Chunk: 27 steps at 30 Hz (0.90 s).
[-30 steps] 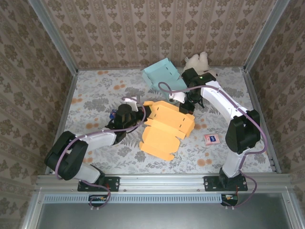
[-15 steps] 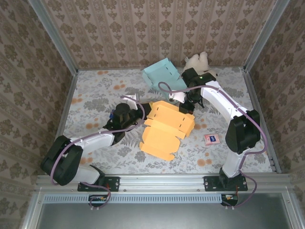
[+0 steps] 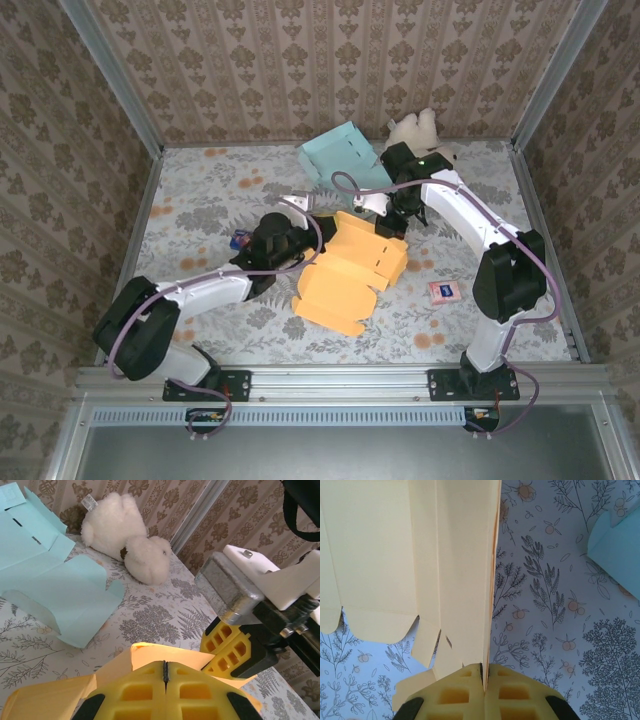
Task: Fold the paper box
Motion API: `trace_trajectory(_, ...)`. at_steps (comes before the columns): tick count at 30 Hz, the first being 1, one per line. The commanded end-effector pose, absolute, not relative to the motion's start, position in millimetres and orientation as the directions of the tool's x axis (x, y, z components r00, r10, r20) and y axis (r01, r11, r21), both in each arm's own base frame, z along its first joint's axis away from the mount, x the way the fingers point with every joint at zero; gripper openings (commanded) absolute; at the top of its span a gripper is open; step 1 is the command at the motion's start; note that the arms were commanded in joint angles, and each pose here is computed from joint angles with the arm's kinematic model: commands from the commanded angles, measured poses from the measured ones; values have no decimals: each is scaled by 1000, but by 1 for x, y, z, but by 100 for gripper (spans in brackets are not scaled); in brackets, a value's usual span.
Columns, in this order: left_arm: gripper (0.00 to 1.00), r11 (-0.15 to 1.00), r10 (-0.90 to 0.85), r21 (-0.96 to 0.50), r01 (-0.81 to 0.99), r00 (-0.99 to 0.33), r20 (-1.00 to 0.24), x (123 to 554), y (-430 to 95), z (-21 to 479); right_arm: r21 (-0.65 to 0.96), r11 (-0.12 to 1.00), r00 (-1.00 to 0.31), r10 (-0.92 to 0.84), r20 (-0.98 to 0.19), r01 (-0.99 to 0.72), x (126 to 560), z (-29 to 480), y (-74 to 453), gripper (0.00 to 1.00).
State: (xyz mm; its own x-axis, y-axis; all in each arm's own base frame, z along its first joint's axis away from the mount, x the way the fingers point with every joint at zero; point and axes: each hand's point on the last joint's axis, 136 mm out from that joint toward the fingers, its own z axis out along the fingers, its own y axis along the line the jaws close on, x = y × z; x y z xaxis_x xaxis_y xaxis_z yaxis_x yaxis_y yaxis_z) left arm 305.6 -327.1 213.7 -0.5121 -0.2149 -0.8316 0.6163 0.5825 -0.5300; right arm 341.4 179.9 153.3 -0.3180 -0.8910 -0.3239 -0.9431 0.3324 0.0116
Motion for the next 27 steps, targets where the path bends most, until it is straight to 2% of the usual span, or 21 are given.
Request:
trace_trajectory(1,0,573,-212,-538,618,-523,-826,306,-335,211,33,305,-296,-882,-368,-952,329,163,188,0)
trace_trajectory(12,0,465,-280,-648,603,-594,-754,308,-358,204,49,293,-289,-877,-385,-955,328,162,193,0)
trace_trajectory(18,0,469,-306,-667,578,-602,-737,322,-365,195,67,263,-268,-878,-396,-962,322,158,199,0)
trace_trajectory(27,0,463,-347,-667,584,-573,-743,335,-361,199,59,283,-284,-886,-367,-957,327,151,195,0)
